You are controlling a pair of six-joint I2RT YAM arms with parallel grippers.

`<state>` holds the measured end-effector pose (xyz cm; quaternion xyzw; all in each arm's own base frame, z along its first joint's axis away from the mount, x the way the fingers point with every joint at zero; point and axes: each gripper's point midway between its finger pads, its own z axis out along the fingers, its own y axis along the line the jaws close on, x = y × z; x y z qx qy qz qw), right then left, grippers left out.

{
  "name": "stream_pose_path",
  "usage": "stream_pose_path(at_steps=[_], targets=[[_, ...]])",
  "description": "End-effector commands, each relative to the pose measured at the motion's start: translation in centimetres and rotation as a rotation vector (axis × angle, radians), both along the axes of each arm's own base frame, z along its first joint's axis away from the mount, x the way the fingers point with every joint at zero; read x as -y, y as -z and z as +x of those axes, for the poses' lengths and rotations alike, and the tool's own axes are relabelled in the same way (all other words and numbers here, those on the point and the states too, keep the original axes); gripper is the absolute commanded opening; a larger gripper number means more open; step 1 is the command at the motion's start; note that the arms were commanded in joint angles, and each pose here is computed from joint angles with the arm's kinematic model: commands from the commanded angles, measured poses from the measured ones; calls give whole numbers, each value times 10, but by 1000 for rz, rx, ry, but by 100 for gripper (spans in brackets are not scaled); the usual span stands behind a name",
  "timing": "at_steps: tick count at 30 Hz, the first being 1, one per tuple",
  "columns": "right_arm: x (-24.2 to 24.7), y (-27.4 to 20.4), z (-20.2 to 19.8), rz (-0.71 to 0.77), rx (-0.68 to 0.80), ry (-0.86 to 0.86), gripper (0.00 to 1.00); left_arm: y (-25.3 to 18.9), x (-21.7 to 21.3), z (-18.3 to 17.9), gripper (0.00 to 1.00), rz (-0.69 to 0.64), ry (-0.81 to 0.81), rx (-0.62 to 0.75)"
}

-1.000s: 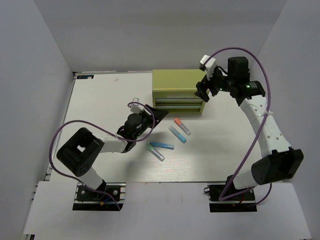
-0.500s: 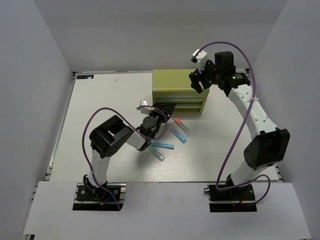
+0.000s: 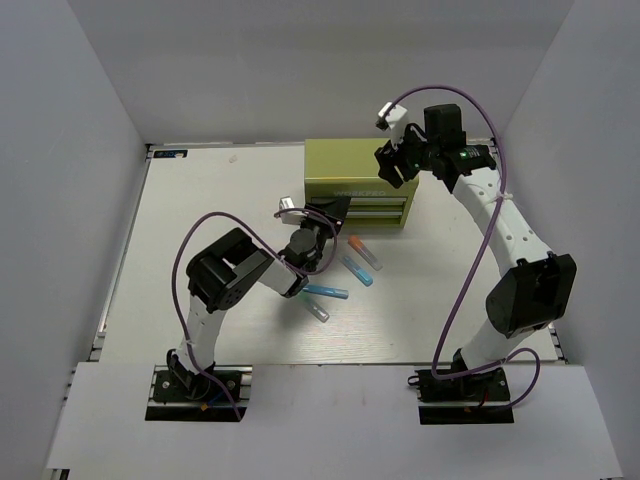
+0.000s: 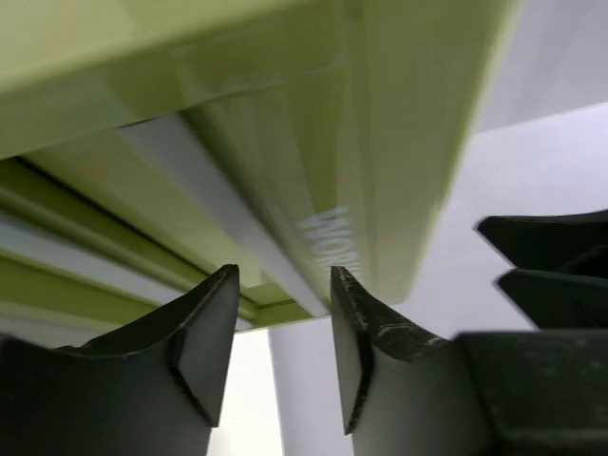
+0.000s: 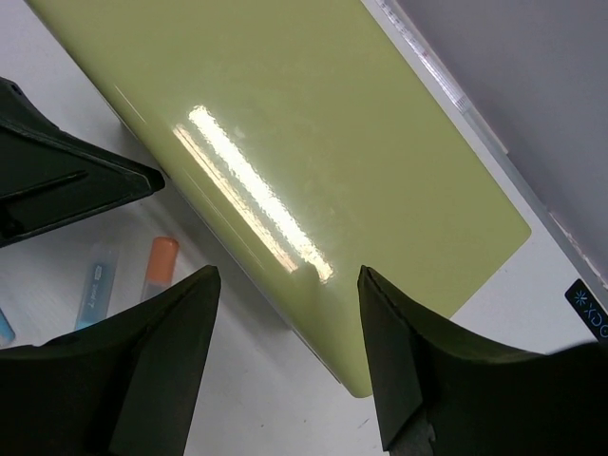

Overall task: Sort the stationery into containers
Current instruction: Open the drawer in the storage box.

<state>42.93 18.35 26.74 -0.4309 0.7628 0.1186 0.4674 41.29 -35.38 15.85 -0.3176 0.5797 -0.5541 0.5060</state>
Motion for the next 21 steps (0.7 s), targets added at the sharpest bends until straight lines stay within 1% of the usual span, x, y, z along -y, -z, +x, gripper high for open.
stream_pose_path(at_steps=[1,2,7,8,11,17,21], targets=[[-8,-21,0,23,47,-38,65,-3,1,3,52,-8,-17,-2],[-8,-21,1,25,47,-41,65,-7,2,4,51,-14,-17,5],[-13,-16,-1,5,46,-69,65,3,1,5,51,-4,-25,-18],[-13,-14,-1,-2,44,-73,65,-1,2,7,51,-11,-25,-12],[-14,-2,-3,-35,30,-95,68,3,1,8,51,-15,-33,-22],[-7,16,3,-86,20,-77,70,11,2,10,50,-22,-40,-42],[-6,21,7,-102,22,-67,70,7,2,12,49,-38,-48,-39]])
